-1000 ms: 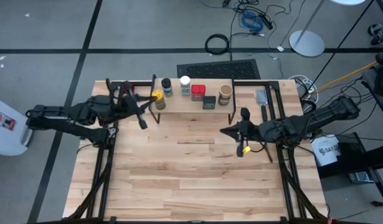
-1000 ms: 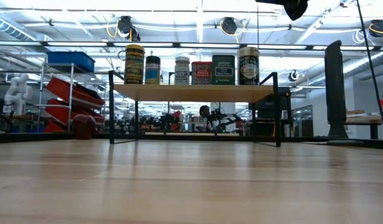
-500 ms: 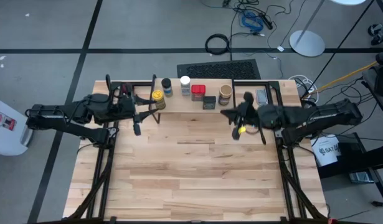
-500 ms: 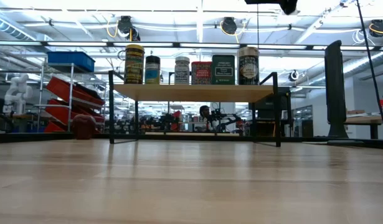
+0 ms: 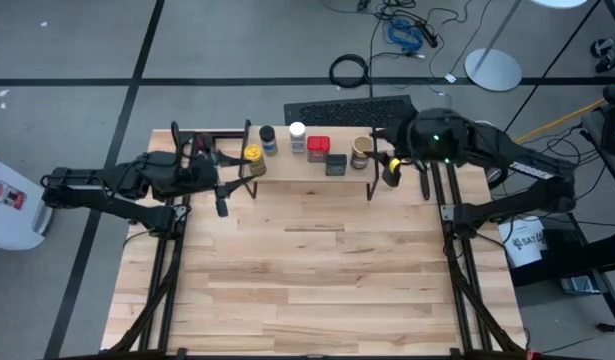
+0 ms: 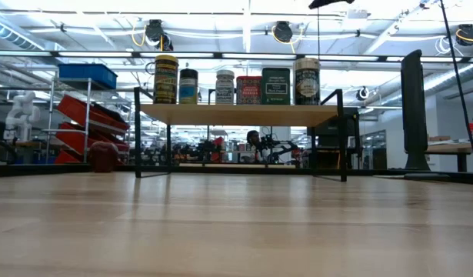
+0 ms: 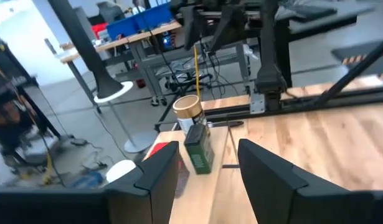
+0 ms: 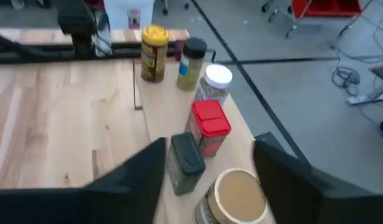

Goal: Shelf spices
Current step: Remove the brown seasoning bottle from the shelf

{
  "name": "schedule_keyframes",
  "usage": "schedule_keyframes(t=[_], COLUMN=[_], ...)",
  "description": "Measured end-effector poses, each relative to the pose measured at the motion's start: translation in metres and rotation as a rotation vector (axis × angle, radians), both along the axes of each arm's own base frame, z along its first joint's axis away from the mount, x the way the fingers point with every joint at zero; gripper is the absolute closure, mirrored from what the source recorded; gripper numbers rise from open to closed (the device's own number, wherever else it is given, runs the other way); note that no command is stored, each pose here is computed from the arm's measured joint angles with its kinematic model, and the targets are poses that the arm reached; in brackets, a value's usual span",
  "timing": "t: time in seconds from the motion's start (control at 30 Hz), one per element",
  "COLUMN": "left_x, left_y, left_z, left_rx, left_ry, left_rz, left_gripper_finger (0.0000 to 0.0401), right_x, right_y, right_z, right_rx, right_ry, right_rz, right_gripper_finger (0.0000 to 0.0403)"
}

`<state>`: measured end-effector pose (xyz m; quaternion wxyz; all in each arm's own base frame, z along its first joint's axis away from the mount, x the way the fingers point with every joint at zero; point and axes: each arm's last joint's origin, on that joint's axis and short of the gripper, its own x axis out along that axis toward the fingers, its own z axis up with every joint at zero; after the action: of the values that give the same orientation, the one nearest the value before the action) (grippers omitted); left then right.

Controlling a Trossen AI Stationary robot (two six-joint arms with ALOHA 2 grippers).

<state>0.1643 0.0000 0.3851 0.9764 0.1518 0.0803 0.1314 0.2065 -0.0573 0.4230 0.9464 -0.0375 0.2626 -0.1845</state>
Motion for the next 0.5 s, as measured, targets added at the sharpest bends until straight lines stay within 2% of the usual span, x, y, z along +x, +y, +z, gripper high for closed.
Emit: schedule_keyframes(t=[0.13,0.2,0.37,0.5], left_x=[0.0,0.0,0.0,0.0], left_y=[0.0,0.0,0.0,0.0], left_z=[0.0,0.0,0.0,0.0], left_rx=[0.063,0.063,0.062,0.062], left_ry=[0.015,0.015,0.017,0.018], left_rz=[-0.006,-0.006,-0.006,-0.006], left_gripper_finger=[0.0225,0.0225,0.0225,0.0225], right_x=[0.006,0.01,0.022,0.026], right_y=[-0.017,-0.023,-0.03,-0.035], right_z=[-0.008,-0.013,-0.024,-0.036], right_rx=[0.047,0.066,0.064,0.084], right_ry=[0.036,0.056,0.126,0.208], right_rz=[-0.051,-0.081,-0.074,-0.079], right_gripper_finger=[0.0044,0.0014,0.002,0.0009])
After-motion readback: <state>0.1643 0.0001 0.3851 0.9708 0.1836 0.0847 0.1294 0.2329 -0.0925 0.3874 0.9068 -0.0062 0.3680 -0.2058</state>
